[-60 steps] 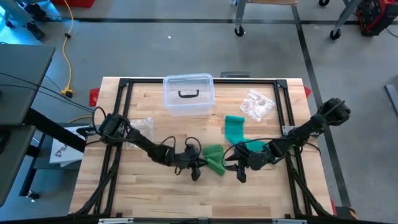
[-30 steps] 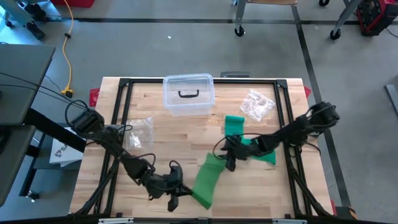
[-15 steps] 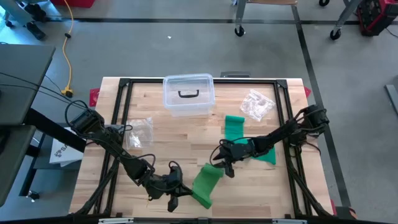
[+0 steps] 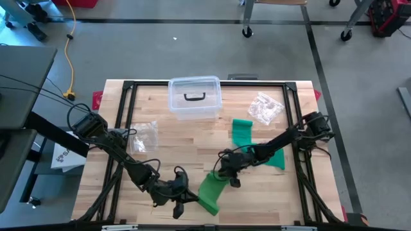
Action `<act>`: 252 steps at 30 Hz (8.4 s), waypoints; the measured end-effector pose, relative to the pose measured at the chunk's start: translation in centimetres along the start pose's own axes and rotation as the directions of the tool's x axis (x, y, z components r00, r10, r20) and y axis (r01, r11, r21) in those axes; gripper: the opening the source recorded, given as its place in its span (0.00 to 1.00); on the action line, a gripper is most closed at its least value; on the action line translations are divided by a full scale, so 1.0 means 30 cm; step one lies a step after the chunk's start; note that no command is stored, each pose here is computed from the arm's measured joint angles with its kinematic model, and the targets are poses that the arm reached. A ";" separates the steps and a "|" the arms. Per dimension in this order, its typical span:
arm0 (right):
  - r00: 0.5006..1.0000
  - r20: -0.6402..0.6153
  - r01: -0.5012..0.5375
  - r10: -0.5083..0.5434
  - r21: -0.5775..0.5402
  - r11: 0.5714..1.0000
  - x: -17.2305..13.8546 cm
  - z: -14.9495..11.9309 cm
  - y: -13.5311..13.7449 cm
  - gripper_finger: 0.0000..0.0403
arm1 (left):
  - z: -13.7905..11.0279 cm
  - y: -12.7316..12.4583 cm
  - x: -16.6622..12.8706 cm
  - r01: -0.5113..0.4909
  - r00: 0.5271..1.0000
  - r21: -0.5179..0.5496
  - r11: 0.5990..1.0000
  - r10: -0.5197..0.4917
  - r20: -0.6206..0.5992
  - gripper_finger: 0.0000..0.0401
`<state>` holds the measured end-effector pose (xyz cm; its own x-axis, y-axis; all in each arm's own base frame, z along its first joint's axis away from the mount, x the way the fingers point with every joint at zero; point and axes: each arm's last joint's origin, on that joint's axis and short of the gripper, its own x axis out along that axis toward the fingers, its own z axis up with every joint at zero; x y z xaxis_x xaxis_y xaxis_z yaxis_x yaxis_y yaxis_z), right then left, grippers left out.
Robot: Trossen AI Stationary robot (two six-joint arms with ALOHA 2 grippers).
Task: Roll bandage
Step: Roll the green bandage
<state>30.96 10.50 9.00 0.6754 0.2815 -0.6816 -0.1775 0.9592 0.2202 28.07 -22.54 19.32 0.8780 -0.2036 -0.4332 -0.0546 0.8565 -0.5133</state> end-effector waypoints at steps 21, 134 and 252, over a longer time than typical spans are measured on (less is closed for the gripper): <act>0.819 0.001 0.567 -0.575 -0.161 0.808 -0.221 0.196 -0.080 0.00 | -0.079 -0.111 -0.069 0.125 0.992 0.008 0.992 -0.126 0.027 0.00; 0.887 -0.049 0.461 -0.459 0.046 0.886 -0.618 0.135 -0.549 0.45 | 0.123 0.282 0.153 -0.257 0.954 0.240 0.936 0.285 -0.089 0.00; 0.940 0.341 0.046 0.003 -0.136 0.990 -0.687 0.266 0.081 0.11 | 0.261 0.333 0.154 -0.487 0.873 0.397 0.777 0.419 0.250 0.54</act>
<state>22.33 6.81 29.16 0.8785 0.2582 -0.4020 -0.2419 0.9659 0.0919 35.30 -11.20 18.00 0.8622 0.3000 -0.4081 -0.2814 0.9537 0.1065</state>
